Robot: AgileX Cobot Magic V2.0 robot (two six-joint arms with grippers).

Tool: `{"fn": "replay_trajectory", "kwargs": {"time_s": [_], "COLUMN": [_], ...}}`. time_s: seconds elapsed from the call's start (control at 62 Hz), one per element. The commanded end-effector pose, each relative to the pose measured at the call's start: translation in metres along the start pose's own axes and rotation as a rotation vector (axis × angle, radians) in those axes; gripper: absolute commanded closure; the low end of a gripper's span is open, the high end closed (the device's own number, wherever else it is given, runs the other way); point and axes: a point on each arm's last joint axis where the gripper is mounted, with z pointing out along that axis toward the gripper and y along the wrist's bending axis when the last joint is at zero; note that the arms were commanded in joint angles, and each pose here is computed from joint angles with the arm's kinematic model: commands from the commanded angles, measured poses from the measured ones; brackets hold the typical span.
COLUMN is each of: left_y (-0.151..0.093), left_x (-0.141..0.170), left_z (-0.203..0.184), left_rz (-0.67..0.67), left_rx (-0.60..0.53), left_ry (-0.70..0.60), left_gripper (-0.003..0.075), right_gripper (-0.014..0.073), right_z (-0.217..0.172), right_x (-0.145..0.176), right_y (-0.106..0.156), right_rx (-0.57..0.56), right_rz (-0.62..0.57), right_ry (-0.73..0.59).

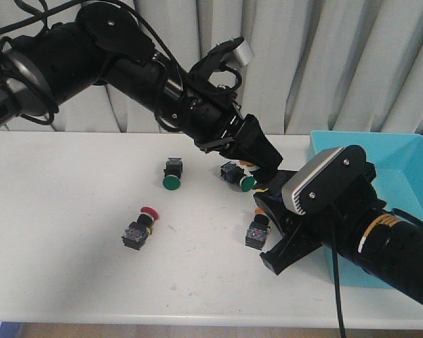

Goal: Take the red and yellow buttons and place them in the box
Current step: 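Pass the yellow-capped button from the left gripper to the right gripper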

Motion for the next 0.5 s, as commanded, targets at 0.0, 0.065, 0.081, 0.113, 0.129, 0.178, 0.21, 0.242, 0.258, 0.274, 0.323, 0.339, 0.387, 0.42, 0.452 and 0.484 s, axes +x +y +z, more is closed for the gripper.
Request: {"fn": "replay_trajectory", "kwargs": {"time_s": [0.0,0.065,0.081,0.113,0.129,0.178,0.21,0.242,0.258,0.274,0.323,0.339,0.387,0.42,0.452,0.484], "left_y": [-0.0334,-0.0333,-0.0333,-0.0333,-0.0333,-0.0333,-0.0333,-0.0333,-0.0333,-0.0333,-0.0333,-0.0333,-0.0333,-0.0333,-0.0337,-0.0339], "left_x": [-0.0119,-0.0118,-0.0118,-0.0118,-0.0118,-0.0118,-0.0118,-0.0118,-0.0118,-0.0118,-0.0118,-0.0118,-0.0118,-0.0118,-0.0118,-0.0118], "left_z": [-0.0242,-0.0241,-0.0241,-0.0241,-0.0241,-0.0241,-0.0241,-0.0241,-0.0241,-0.0241,-0.0241,-0.0241,-0.0241,-0.0241,-0.0239,-0.0237], "left_rz": [0.028,0.028,0.028,0.028,0.028,0.028,0.028,0.028,0.030,0.030,0.033,0.035,0.048,0.060,0.066,0.066], "left_rx": [0.071,0.070,0.070,0.070,0.070,0.070,0.070,0.070,0.070,0.070,0.070,0.070,0.069,0.069,0.069,0.070], "left_ry": [-0.083,-0.083,-0.083,-0.083,-0.083,-0.083,-0.083,-0.083,-0.083,-0.083,-0.083,-0.083,-0.084,-0.084,-0.084,-0.083], "left_gripper": [0.0726,0.0724,0.0723,0.0722,0.0720,0.0711,0.0703,0.0689,0.0682,0.0670,0.0633,0.0622,0.0572,0.0539,0.0495,0.0447], "right_gripper": [0.0561,0.0608,0.0608,0.0604,0.0603,0.0603,0.0602,0.0603,0.0603,0.0603,0.0602,0.0601,0.0601,0.0601,0.0601,0.0600], "right_z": [-0.0025,-0.0023,-0.0023,-0.0024,-0.0024,-0.0025,-0.0025,-0.0025,-0.0025,-0.0025,-0.0025,-0.0025,-0.0024,-0.0024,-0.0024,-0.0024], "right_x": [-0.0201,-0.0205,-0.0206,-0.0210,-0.0210,-0.0214,-0.0215,-0.0216,-0.0215,-0.0215,-0.0214,-0.0214,-0.0213,-0.0212,-0.0212,-0.0212], "right_y": [-0.0056,-0.0056,-0.0057,-0.0058,-0.0058,-0.0059,-0.0059,-0.0060,-0.0060,-0.0061,-0.0061,-0.0061,-0.0061,-0.0061,-0.0062,-0.0062], "right_rx": [0.036,0.038,0.038,0.040,0.040,0.041,0.042,0.043,0.044,0.044,0.045,0.045,0.046,0.047,0.047,0.048], "right_rz": [-0.019,-0.020,-0.022,-0.027,-0.028,-0.031,-0.035,-0.038,-0.041,-0.042,-0.050,-0.053,-0.063,-0.066,-0.066,-0.065], "right_ry": [-0.140,-0.146,-0.148,-0.151,-0.151,-0.156,-0.157,-0.157,-0.157,-0.157,-0.156,-0.156,-0.154,-0.153,-0.153,-0.153]}}
